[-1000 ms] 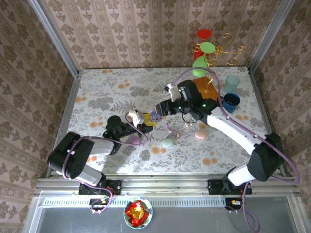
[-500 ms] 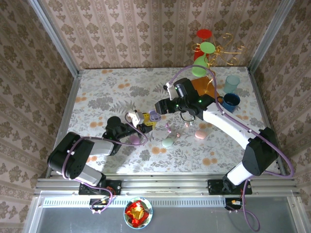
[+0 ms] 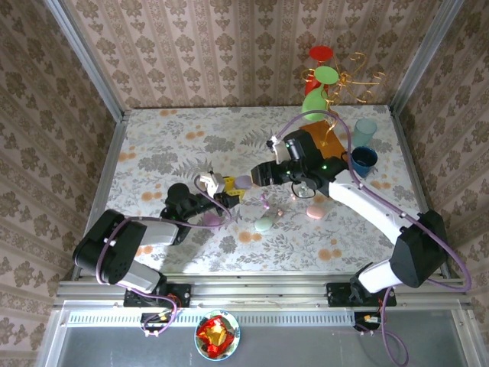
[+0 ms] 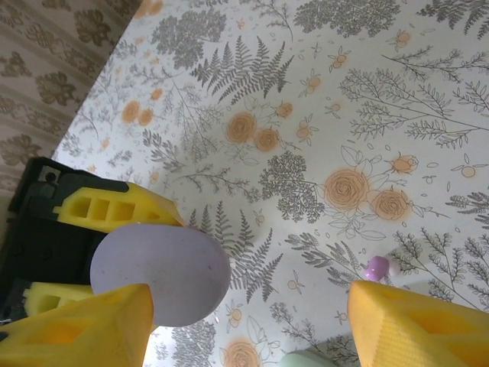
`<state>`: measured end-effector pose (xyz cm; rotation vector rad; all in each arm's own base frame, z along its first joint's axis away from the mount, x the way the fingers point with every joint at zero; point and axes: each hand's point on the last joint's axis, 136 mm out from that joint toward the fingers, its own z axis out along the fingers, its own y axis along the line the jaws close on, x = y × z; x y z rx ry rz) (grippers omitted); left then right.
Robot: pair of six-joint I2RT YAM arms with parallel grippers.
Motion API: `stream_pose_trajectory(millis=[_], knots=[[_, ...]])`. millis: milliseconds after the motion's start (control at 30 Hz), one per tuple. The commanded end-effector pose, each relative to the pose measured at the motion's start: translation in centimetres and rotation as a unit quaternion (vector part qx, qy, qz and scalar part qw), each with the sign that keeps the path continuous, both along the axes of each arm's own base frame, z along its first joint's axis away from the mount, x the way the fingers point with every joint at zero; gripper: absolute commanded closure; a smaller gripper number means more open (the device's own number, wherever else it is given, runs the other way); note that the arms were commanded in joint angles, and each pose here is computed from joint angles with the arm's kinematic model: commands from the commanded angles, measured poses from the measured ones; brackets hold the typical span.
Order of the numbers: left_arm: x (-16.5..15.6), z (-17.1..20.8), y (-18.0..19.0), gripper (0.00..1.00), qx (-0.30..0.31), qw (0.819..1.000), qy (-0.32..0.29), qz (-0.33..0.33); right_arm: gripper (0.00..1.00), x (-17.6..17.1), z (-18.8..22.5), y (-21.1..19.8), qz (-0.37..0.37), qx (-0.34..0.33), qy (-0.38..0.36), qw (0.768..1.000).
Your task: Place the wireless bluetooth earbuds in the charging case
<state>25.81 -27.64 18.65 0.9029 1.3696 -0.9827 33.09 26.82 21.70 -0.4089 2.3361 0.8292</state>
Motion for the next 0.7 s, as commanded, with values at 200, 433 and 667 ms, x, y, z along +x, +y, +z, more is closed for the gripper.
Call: stream_pose_trajectory(millis=[200, 433, 667], knots=[[1.3, 5.2, 0.4, 0.91, -0.061, 0.997, -0.03, 0.029, 0.27, -0.6, 2.4, 2.1, -0.016, 0.21, 0.154, 0.965], [2.1, 7.0, 0.4, 0.91, -0.081, 0.995, -0.035, 0.042, 0.31, -0.6, 2.9, 4.2, 0.009, 0.311, 0.221, 0.924], [2.5, 7.6, 0.2, 0.91, -0.087, 0.994, -0.038, 0.048, 0.38, -0.2, 3.2, 5.2, 0.019, 0.367, 0.254, 0.895]])
